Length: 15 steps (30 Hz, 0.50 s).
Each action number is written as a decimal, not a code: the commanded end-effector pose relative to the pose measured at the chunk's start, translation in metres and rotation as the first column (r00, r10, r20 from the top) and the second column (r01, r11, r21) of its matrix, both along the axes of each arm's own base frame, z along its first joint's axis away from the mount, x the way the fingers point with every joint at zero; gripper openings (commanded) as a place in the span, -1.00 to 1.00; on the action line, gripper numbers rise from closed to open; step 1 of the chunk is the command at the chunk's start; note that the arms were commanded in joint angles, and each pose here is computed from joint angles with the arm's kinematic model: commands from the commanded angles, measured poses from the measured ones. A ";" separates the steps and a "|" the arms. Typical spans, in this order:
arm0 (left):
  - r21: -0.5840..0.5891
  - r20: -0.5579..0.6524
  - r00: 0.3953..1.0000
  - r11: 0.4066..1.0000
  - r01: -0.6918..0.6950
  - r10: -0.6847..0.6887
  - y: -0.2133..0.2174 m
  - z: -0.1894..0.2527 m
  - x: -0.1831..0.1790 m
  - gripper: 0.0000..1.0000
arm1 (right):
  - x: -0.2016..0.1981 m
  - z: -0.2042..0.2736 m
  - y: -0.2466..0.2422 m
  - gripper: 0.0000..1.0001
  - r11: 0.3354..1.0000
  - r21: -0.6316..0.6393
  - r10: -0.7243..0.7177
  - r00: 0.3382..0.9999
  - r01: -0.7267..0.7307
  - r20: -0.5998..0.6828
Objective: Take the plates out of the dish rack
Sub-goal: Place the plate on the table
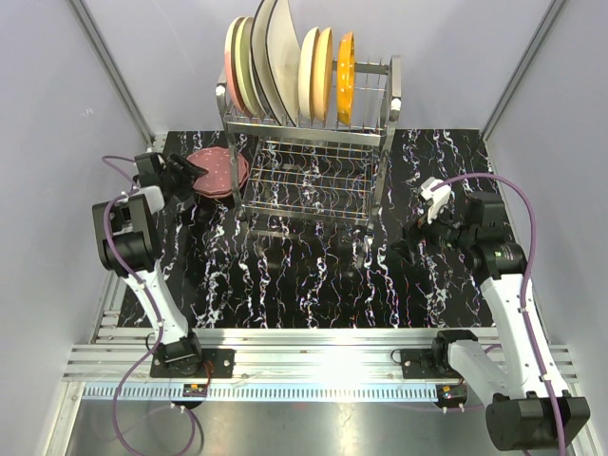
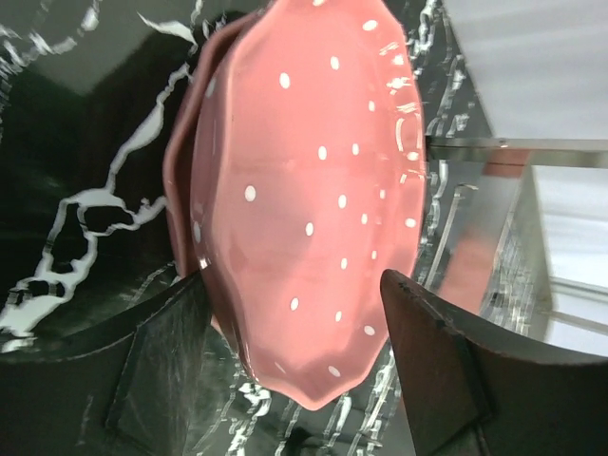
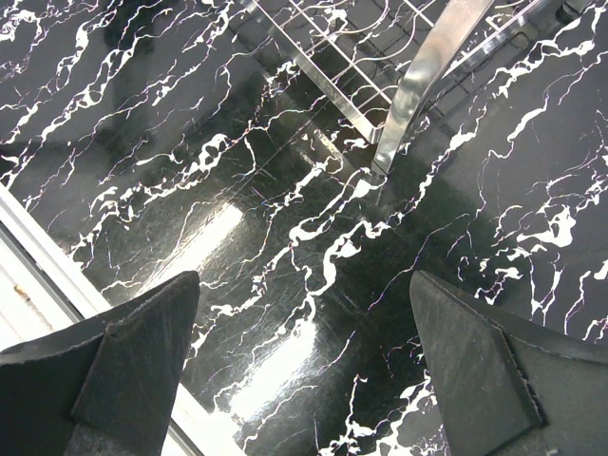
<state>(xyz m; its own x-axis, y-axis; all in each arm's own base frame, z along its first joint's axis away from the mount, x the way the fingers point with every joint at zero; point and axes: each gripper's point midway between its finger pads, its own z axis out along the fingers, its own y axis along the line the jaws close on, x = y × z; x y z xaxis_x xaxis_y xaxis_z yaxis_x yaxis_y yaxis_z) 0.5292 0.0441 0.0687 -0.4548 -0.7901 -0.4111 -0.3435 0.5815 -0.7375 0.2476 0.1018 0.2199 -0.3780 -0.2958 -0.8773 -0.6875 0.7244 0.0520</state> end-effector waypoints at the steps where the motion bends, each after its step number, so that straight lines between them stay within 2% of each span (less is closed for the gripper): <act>1: 0.130 0.009 1.000 0.991 0.011 -0.012 0.013 0.028 -0.003 0.49 | 0.004 0.011 -0.003 0.99 1.000 -0.010 -0.002 0.998 0.003 0.057; 9: 0.203 -0.033 0.999 0.979 0.035 -0.029 0.018 0.029 -0.018 0.51 | 0.002 0.012 -0.005 0.99 1.000 -0.006 -0.011 0.998 0.012 0.065; 15: 0.326 -0.038 0.999 0.945 0.026 -0.014 0.029 0.048 -0.041 0.52 | 0.002 0.014 -0.007 0.99 1.000 -0.005 -0.015 0.997 0.016 0.079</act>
<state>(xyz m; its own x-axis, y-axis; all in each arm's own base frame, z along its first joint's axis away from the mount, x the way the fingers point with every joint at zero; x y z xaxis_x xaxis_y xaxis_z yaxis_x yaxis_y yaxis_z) 0.4970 0.0592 0.0776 -0.5278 -0.6780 -0.5115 -0.3829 0.7275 -0.5693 0.2468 0.0970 0.2250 -0.3634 -0.2881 -0.8860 -0.6745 0.7374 0.0369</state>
